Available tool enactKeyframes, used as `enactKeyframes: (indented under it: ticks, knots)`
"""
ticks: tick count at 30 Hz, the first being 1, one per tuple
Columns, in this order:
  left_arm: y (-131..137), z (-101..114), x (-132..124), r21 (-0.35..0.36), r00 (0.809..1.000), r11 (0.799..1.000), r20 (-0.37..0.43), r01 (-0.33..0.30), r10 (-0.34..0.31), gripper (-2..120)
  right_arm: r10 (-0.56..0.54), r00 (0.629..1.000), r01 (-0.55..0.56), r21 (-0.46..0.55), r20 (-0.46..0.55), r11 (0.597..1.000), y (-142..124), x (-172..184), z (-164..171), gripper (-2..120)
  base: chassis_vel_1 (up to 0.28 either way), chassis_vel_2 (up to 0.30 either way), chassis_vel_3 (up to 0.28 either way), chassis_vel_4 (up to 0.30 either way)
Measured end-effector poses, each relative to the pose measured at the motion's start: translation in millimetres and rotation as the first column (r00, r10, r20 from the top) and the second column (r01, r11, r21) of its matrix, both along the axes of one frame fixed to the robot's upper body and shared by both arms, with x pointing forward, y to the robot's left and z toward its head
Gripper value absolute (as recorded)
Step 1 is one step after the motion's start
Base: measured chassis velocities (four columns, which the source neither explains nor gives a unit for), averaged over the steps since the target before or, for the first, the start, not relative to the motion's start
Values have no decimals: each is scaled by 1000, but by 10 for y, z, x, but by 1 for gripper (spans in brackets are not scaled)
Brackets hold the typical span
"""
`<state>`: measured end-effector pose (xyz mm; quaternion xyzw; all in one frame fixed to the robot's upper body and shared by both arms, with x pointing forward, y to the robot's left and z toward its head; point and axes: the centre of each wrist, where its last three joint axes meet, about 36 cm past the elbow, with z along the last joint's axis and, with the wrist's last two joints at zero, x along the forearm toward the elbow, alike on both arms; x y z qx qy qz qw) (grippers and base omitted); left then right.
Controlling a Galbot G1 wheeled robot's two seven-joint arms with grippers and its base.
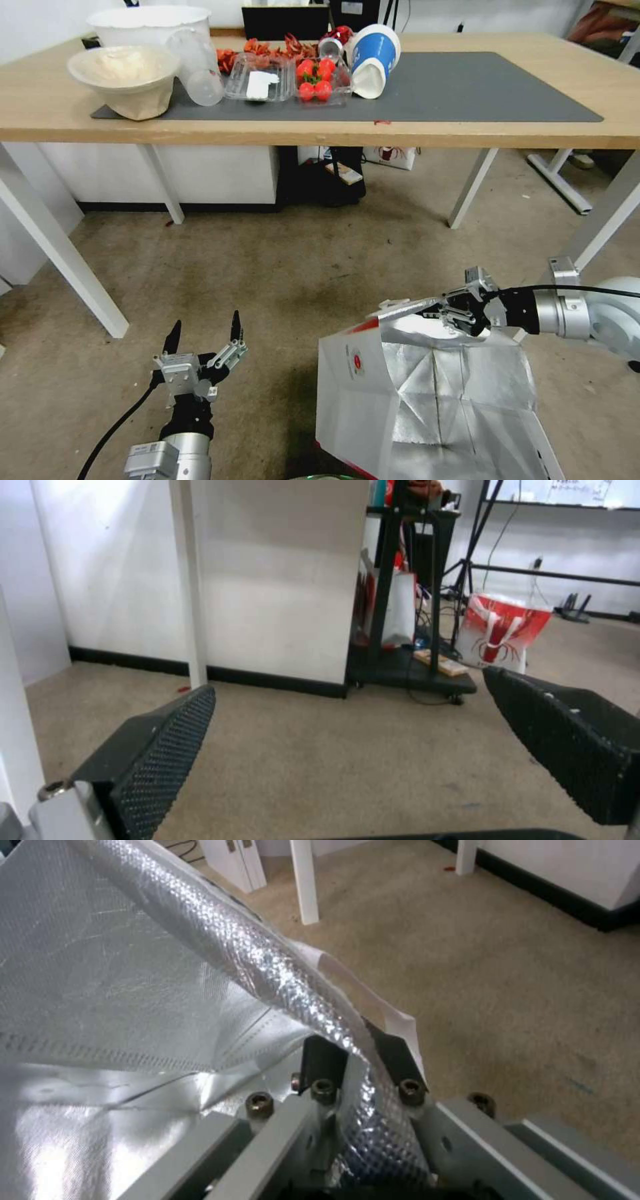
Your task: Pick up the food delivery bag from the floor and place it on the table.
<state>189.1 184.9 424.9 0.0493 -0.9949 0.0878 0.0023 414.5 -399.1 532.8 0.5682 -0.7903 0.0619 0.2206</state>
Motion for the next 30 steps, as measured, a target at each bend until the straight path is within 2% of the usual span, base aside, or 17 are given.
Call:
enactKeyframes:
  ticks: [10,30]
  knots:
    - [-13,-37,12,3,999,1000,-28,17,-17,100,6,1000,-6,-4,-4,1000,20,-60,-89,0,0,0,0,0]
    - [3,-55,16,27,999,999,-27,34,-34,100,15,1000,-15,-10,7,1000,40,-76,-121,0,0,0,0,0]
